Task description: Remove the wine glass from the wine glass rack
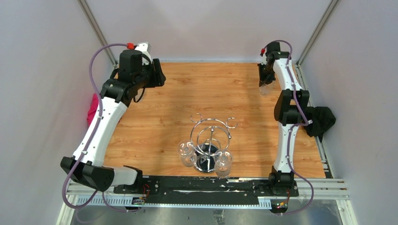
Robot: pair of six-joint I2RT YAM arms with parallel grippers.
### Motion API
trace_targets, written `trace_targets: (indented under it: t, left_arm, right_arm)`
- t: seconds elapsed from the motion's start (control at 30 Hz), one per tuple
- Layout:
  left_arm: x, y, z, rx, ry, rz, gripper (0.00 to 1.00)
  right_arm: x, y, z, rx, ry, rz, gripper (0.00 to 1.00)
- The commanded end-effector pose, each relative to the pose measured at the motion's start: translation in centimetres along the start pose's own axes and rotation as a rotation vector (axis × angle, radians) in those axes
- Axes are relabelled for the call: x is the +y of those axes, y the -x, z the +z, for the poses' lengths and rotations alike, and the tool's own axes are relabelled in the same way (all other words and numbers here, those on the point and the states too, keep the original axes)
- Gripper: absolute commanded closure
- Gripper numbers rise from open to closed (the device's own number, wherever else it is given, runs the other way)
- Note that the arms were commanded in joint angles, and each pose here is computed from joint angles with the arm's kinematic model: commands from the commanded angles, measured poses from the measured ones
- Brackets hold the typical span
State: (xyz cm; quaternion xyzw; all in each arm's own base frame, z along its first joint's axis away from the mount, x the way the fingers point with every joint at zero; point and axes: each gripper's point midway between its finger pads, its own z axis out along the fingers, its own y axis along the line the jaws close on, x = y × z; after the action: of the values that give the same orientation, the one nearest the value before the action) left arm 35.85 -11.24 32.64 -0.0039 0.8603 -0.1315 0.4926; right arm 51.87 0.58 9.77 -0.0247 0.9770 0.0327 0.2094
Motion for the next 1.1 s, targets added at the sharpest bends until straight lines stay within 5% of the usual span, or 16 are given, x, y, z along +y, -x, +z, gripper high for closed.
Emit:
trace_targets:
  t: [0.0,0.17,0.53,1.07]
  left_arm:
    - [-0.2,0.1,0.7,-0.003,0.003,-0.003,0.41]
    - [-0.3,0.0,0.8,0.0,-0.002,-0.005,0.41]
    - [-0.3,-0.3,0.9,0.008,-0.004,-0.005,0.41]
    - [-0.3,-0.6,0.7,0.011,-0.006,-0.012,0.41]
  right_arm:
    - [-0.8,-0.7,-0.2,0.016,-0.012,0.026,1.0]
    - [-1.1,-0.9,-0.6,0.017,-0.033,0.03,0.93]
    - [-0.9,-0.1,-3.1,-0.028,-0.036,0.028,0.57]
    - [-1.1,0.9,-9.9,-0.143,-0.087,0.053,0.56]
